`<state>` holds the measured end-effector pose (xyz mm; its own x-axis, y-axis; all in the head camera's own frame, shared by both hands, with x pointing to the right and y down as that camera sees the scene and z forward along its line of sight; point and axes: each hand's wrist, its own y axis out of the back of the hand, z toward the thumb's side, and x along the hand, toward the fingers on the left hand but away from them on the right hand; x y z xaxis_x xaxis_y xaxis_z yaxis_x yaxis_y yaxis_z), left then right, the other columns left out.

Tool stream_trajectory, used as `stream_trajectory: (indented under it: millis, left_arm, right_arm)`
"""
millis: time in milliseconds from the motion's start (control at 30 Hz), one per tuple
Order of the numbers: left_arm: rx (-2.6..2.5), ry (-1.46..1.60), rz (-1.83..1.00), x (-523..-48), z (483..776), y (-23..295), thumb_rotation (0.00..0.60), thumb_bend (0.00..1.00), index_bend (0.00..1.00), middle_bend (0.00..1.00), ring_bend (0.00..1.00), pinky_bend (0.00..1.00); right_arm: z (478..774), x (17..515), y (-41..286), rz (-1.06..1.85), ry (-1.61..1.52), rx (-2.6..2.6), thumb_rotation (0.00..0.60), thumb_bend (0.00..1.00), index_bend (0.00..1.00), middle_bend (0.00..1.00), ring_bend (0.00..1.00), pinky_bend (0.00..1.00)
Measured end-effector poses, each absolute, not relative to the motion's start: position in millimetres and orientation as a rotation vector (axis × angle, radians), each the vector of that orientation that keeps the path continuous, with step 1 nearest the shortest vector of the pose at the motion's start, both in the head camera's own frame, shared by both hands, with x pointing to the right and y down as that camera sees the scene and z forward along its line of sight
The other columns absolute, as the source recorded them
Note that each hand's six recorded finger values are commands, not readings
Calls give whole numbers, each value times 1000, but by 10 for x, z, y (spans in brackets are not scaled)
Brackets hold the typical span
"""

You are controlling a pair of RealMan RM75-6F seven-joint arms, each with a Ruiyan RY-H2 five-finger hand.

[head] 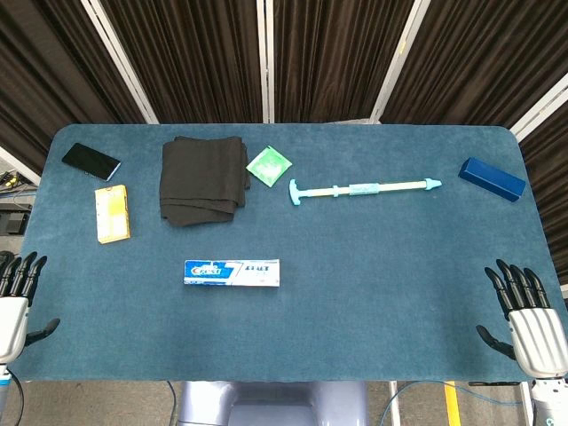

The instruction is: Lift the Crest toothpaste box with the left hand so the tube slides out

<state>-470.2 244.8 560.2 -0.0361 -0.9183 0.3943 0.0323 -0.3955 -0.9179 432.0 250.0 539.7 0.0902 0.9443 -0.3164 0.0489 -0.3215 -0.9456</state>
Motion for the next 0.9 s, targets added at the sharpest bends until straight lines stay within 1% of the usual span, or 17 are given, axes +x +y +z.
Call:
stream_trajectory:
  millis: [833, 900]
  left_arm:
    - [-1473, 973, -1532, -4659, 5586, 2480, 600, 84, 0, 0, 0, 0]
    - [-1478, 975, -1528, -4652, 5583, 2479, 600, 84, 0, 0, 0, 18]
  right_arm:
    - [5361, 4301, 2500, 1331, -1035, -1536, 600, 78, 36, 0, 0, 0]
    - [5351, 4302, 2505, 1328, -1042, -1537, 600, 79, 39, 0, 0, 0]
